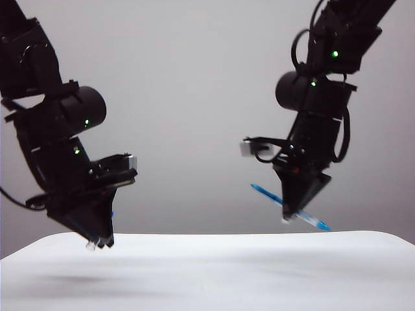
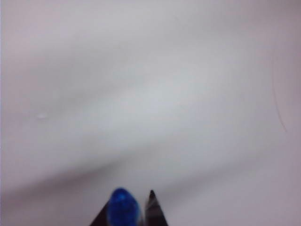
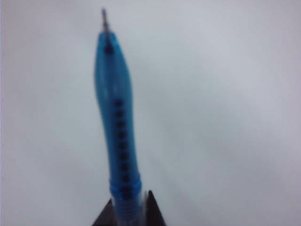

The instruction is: Pick up the pen and remove the cap.

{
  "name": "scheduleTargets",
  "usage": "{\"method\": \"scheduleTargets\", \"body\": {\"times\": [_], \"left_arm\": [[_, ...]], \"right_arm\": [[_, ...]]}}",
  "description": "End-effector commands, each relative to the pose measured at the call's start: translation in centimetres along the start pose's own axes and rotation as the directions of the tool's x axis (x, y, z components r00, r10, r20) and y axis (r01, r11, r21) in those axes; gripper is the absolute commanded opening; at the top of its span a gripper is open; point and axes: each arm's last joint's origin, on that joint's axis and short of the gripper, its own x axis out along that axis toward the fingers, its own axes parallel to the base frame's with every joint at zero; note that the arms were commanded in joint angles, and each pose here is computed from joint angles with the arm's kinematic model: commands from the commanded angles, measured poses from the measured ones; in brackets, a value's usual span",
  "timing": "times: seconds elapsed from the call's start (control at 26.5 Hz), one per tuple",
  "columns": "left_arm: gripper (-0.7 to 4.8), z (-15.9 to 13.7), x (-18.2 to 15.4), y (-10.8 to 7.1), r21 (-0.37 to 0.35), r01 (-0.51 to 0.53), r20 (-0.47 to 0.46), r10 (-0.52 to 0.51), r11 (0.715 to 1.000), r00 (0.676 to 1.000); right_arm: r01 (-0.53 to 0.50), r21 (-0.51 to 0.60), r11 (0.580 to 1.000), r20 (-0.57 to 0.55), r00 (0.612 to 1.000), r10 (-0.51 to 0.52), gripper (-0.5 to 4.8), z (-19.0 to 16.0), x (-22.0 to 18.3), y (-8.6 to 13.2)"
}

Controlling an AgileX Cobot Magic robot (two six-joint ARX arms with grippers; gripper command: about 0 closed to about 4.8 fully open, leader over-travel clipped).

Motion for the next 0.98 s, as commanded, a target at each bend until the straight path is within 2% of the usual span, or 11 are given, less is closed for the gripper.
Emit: {"method": "scheduleTargets", "body": {"times": [0.04, 0.15, 0.3, 0.57, 0.6, 0.68, 0.75, 0.79, 0.87, 0.91, 0.98], "left_arm": [[0.21, 0.9, -0.8, -0.1, 0.017, -0.014, -0.027, 0.015, 1.0, 1.0], [0.2, 1.5, -1.1, -0.2, 0.015, -0.018, -0.043, 0.019, 1.0, 0.999], [0.21, 1.7, -0.8, 0.1, 0.045, -0.077, -0.107, 0.081, 0.996, 0.991], [0.23, 0.6, 1.8, 0.7, 0.025, -0.067, -0.21, 0.071, 0.997, 0.975], [0.28, 0.5, 2.1, 0.8, 0.022, -0.066, -0.224, 0.069, 0.998, 0.972], [1.06, 0.5, 2.4, 0.8, 0.019, -0.063, -0.222, 0.066, 0.998, 0.973], [1.78, 0.8, 2.3, 0.8, -0.002, -0.063, -0.202, 0.061, 0.998, 0.977], [1.87, 0.8, 2.3, 0.7, -0.005, -0.048, -0.199, 0.046, 0.999, 0.979], [1.88, 1.3, 2.1, 0.6, -0.012, -0.005, -0.185, 0.003, 1.0, 0.983], [1.89, 1.4, 2.0, 0.5, -0.019, 0.006, -0.179, -0.009, 1.0, 0.984], [2.37, 2.2, 1.6, 0.2, -0.03, 0.041, -0.162, -0.046, 0.999, 0.986]], "right_arm": [[-0.035, 0.059, 0.998, -0.079, 0.996, 0.039, -0.05, -1.4, 1.3, -1.0], [-0.061, 0.104, 0.993, -0.158, 0.984, 0.077, -0.05, -2.7, 3.3, -1.8], [-0.084, 0.122, 0.989, -0.196, 0.975, 0.107, -0.05, -3.2, 4.8, -1.8], [-0.093, 0.129, 0.987, -0.217, 0.969, 0.12, -0.04, -3.6, 5.8, -1.8], [-0.092, 0.128, 0.987, -0.214, 0.97, 0.118, 0.14, -3.6, 5.8, -1.8], [-0.09, 0.127, 0.988, -0.21, 0.971, 0.115, 0.84, -3.5, 5.8, -1.9], [-0.086, 0.124, 0.988, -0.202, 0.973, 0.11, 1.0, -3.5, 5.8, -1.9], [-0.085, 0.123, 0.989, -0.2, 0.974, 0.109, 1.02, -3.4, 5.9, -1.9], [-0.084, 0.123, 0.989, -0.198, 0.974, 0.107, 1.94, -3.4, 5.9, -2.0], [-0.084, 0.123, 0.989, -0.198, 0.974, 0.108, 2.18, -3.4, 5.9, -2.0], [-0.084, 0.122, 0.989, -0.197, 0.975, 0.107, 2.81, -3.4, 5.8, -2.0]]}}
